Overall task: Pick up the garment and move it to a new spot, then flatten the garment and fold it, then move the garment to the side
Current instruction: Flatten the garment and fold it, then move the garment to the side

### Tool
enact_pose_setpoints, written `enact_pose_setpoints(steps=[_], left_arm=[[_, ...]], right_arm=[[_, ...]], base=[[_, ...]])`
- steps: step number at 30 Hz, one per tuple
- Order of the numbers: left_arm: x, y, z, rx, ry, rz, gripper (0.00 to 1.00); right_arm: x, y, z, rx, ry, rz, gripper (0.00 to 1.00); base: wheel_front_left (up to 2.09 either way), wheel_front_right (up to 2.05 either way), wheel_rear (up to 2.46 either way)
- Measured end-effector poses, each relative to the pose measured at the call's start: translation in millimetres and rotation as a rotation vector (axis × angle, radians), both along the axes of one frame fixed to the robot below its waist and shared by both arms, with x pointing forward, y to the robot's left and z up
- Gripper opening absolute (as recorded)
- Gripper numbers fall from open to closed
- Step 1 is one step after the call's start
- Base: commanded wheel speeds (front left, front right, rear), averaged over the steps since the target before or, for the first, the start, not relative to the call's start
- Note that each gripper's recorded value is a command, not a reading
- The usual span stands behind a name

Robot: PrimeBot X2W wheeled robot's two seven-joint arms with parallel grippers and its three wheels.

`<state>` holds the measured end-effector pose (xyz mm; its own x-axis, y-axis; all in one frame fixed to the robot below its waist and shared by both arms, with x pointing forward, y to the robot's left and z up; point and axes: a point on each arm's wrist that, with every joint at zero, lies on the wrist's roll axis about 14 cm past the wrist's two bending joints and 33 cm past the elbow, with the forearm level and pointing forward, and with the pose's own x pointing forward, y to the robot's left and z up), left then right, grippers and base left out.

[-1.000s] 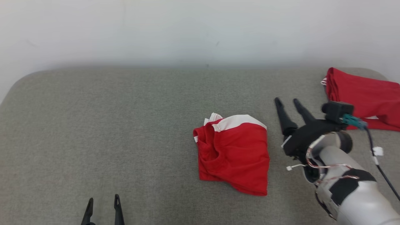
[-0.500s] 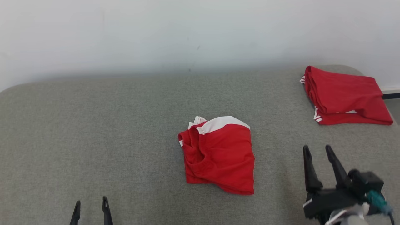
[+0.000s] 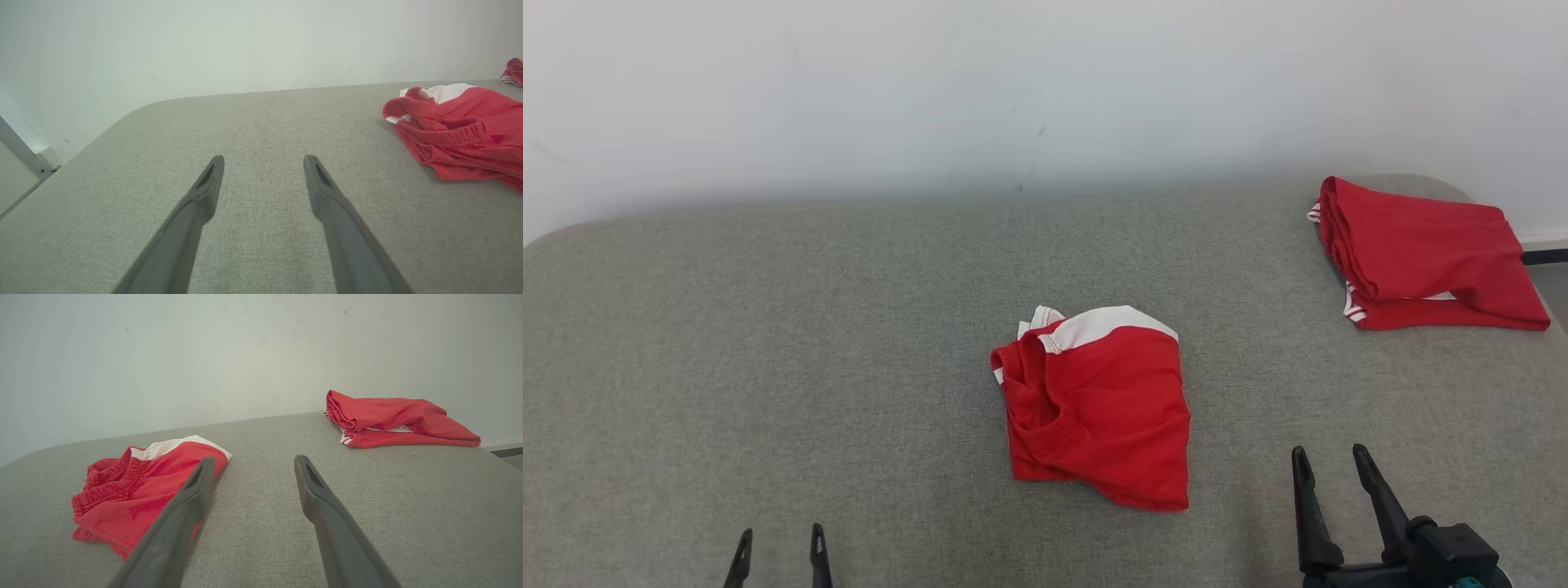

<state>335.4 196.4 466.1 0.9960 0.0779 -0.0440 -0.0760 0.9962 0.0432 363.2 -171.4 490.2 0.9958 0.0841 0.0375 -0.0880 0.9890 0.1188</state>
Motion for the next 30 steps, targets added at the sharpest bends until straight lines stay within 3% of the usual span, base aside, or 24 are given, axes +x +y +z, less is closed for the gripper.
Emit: enact_pose_setpoints(steps=[7, 30], left_arm=[[-5, -6, -2, 0.052, 0.011, -0.041, 1.0], [-9, 9, -1, 0.031, 0.006, 0.02, 1.0]], right_arm=[[1, 10, -2, -0.018, 0.005, 0.03, 1.0], [1, 40, -4, -0.019, 0.012, 0.119, 1.0]], base=[[0.0, 0.0, 0.0], [0.0, 0.0, 0.0]])
